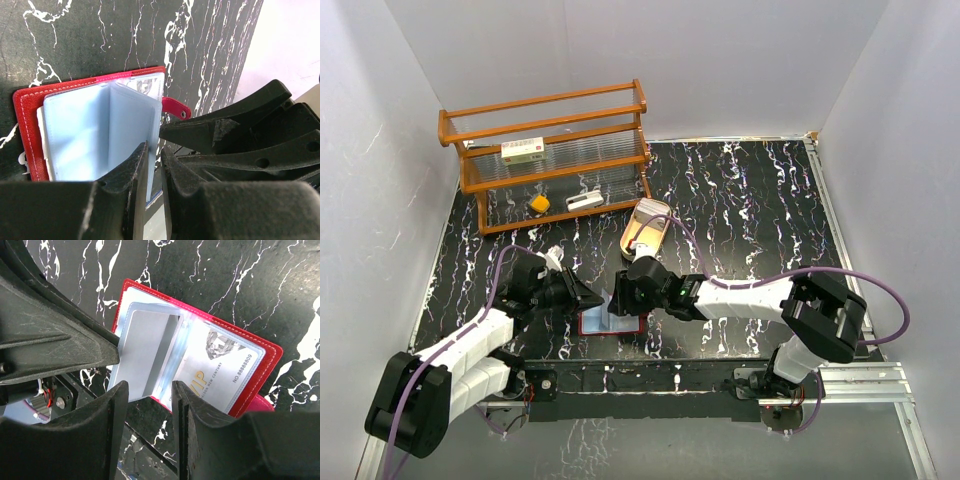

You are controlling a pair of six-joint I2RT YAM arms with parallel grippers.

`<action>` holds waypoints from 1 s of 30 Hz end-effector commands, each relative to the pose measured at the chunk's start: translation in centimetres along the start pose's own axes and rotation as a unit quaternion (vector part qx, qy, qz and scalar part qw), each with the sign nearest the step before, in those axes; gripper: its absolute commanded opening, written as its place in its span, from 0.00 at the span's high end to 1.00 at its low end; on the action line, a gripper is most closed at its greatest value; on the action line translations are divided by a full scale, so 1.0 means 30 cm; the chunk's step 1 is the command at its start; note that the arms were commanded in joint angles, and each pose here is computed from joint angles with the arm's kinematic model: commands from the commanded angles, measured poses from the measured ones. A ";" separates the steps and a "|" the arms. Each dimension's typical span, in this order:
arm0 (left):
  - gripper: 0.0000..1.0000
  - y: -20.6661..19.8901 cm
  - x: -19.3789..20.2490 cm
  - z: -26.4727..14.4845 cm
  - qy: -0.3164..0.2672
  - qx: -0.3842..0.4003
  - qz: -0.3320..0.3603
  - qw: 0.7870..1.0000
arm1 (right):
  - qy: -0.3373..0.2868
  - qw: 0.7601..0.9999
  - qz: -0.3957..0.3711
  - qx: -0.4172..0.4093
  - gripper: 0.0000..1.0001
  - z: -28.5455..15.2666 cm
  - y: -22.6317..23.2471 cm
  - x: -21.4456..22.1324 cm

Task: Put the credit cards into the card holder
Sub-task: Insert the credit card into the card holder.

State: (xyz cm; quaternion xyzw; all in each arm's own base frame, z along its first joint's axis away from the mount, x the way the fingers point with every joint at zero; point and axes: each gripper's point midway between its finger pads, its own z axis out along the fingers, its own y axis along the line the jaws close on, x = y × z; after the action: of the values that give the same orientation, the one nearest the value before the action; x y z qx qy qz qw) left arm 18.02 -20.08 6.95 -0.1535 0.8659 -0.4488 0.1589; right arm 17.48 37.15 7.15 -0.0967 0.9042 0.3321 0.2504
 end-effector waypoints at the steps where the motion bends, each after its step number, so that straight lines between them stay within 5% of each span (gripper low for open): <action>1: 0.85 0.002 0.001 -0.002 0.000 0.002 0.003 1.000 | -0.020 0.999 0.001 -0.050 0.61 -0.027 0.091 -0.041; 30: 0.84 0.006 -0.004 0.002 -0.004 0.000 0.002 1.000 | -0.010 0.998 0.002 -0.069 0.50 -0.023 0.165 -0.029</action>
State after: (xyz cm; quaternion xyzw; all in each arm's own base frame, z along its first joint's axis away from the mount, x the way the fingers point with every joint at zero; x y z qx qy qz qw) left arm 18.04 -19.89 6.55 -0.1578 0.8676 -0.4432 0.1613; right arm 15.59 38.56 7.88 -0.1082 0.8976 0.3616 0.2276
